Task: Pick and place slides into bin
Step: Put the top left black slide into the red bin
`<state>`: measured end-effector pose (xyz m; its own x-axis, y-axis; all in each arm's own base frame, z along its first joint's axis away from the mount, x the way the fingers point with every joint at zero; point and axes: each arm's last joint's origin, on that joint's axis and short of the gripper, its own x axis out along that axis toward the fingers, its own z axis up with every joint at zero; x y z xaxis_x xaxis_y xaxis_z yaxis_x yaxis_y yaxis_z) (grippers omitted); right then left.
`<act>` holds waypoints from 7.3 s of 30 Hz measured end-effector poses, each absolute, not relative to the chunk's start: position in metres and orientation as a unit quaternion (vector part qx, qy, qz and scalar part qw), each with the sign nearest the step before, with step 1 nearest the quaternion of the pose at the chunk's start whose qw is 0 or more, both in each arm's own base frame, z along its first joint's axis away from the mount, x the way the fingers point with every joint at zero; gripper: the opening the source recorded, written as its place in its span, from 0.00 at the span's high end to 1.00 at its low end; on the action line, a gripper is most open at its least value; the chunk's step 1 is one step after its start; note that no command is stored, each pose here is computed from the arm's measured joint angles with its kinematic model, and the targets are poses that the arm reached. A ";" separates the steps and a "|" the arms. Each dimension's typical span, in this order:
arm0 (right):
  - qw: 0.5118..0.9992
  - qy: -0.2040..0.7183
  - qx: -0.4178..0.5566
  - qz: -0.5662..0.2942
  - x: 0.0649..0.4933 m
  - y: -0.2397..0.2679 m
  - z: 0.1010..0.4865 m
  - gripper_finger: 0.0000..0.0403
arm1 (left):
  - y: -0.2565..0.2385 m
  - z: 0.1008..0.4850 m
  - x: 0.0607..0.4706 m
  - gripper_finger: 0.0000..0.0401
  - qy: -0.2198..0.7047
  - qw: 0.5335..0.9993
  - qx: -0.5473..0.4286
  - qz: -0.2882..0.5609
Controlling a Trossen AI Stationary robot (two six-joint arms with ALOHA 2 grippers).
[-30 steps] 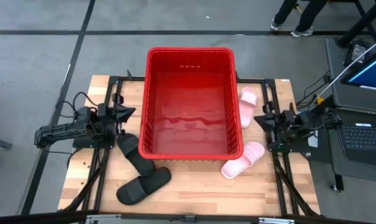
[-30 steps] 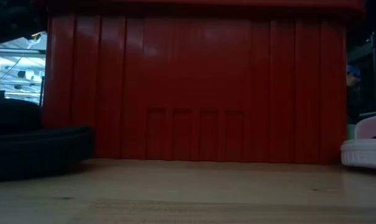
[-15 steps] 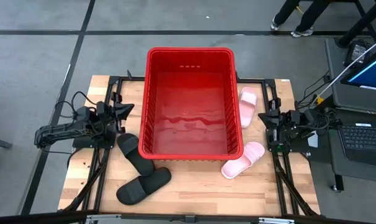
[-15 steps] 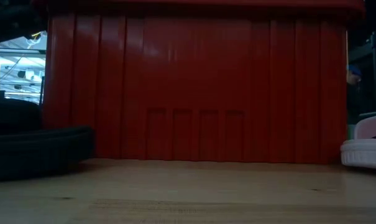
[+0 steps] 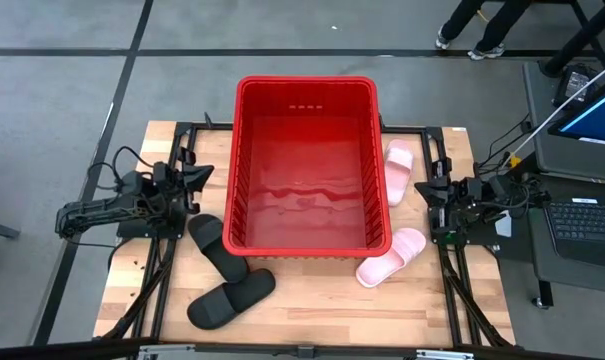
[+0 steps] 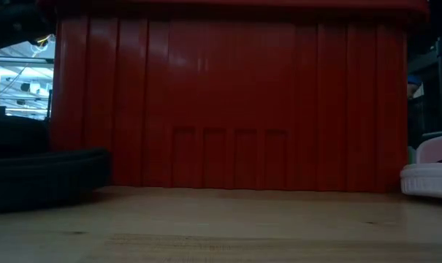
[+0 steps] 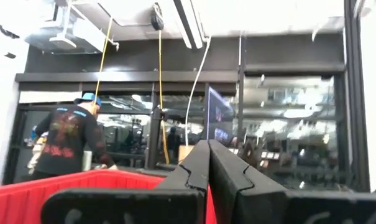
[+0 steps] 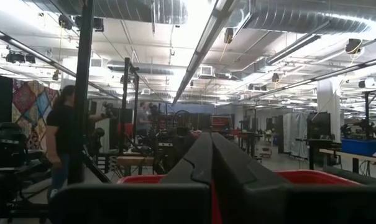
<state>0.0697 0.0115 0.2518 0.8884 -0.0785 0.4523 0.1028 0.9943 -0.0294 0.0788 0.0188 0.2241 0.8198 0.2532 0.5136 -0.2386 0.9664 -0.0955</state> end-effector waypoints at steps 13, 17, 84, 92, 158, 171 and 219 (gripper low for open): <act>0.965 -0.258 0.000 -0.045 0.068 0.011 0.257 0.97 | 0.016 0.227 0.078 1.00 -0.281 0.954 0.034 0.104; 0.962 -0.266 0.030 -0.061 0.071 0.011 0.260 0.99 | 0.015 0.231 0.075 1.00 -0.307 0.946 0.033 0.096; 0.987 -0.134 -0.011 -0.091 0.085 0.013 0.345 0.97 | 0.007 0.377 0.069 1.00 0.098 0.991 -0.091 0.002; 0.987 -0.128 -0.016 -0.091 0.085 0.013 0.344 0.97 | 0.004 0.417 0.093 1.00 0.241 0.958 -0.154 0.011; 0.997 -0.028 -0.019 -0.070 0.103 0.019 0.324 0.97 | -0.125 0.388 0.174 1.00 0.539 0.802 -0.190 0.174; 0.997 -0.003 -0.024 -0.070 0.115 0.023 0.320 0.97 | -0.132 0.346 0.168 1.00 0.642 0.723 -0.186 0.174; 0.997 0.014 -0.018 -0.069 0.115 0.023 0.316 0.97 | -0.183 0.271 0.203 0.61 0.628 0.721 -0.027 0.292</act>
<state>0.1147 0.0229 0.3159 0.9901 -0.1381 -0.0250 0.1371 0.9898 -0.0387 0.2030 -0.1835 0.2706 0.0404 0.3866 -0.9214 -0.4544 0.8284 0.3276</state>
